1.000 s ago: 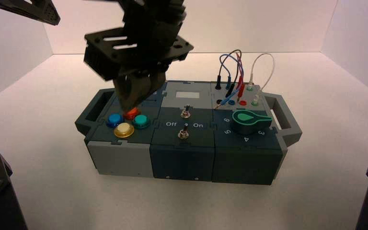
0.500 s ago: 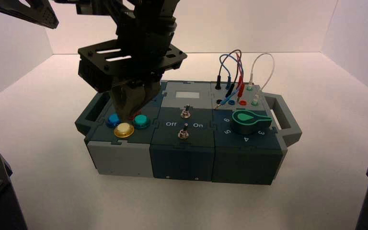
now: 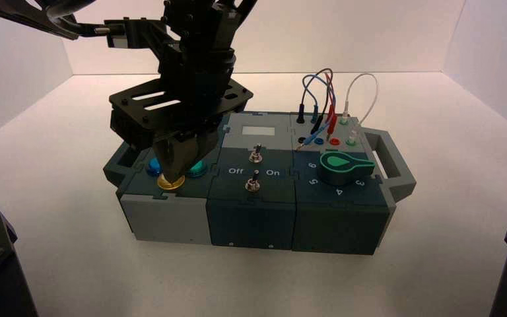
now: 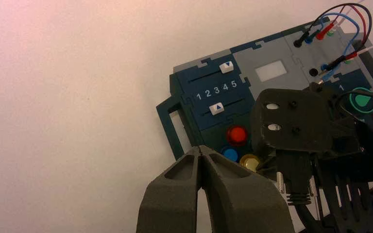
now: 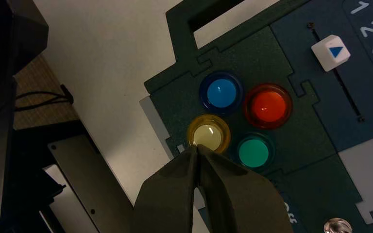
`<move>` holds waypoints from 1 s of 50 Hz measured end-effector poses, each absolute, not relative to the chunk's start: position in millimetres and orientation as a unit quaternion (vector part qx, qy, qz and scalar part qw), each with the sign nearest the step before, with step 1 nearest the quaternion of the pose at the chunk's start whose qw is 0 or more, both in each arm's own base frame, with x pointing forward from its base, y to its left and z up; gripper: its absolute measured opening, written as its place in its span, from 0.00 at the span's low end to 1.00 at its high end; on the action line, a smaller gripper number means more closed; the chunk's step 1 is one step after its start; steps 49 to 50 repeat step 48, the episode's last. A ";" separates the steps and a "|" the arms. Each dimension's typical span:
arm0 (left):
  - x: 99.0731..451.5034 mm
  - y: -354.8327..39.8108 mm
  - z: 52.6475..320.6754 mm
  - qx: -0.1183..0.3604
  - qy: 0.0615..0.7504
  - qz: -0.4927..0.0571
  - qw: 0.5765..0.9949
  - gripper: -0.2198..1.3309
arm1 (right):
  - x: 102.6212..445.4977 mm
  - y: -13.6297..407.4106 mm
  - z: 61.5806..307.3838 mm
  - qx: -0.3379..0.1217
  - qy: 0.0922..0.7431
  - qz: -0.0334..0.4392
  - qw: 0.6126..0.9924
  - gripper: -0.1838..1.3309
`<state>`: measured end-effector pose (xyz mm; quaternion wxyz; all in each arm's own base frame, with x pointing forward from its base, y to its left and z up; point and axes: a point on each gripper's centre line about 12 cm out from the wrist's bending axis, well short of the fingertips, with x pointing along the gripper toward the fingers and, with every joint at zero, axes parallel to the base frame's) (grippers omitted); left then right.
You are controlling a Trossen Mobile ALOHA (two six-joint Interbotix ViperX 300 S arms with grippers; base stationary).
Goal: Push the yellow button with the right gripper.
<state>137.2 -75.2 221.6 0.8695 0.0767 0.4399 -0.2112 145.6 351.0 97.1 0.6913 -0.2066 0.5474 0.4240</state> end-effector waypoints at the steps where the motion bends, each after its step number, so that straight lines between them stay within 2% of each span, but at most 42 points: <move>1: 136.9 -75.4 221.8 0.078 0.439 -0.212 0.870 0.04 | 145.0 351.2 97.1 -0.208 0.547 0.425 0.691 0.02; 25: 137.0 -75.1 221.8 0.077 0.439 -0.212 0.870 0.04 | 143.6 355.0 93.6 -0.204 0.545 0.427 0.693 0.02; 31: 136.9 -75.1 222.4 0.078 0.437 -0.213 0.871 0.04 | 142.8 350.2 103.2 -0.206 0.541 0.429 0.693 0.03; 40: 135.1 -73.8 225.6 0.080 0.427 -0.215 0.875 0.04 | 139.6 345.0 134.4 -0.197 0.526 0.442 0.699 0.03; 50: 134.3 -73.3 226.2 0.081 0.424 -0.215 0.876 0.04 | 137.0 340.3 136.2 -0.201 0.531 0.441 0.695 0.03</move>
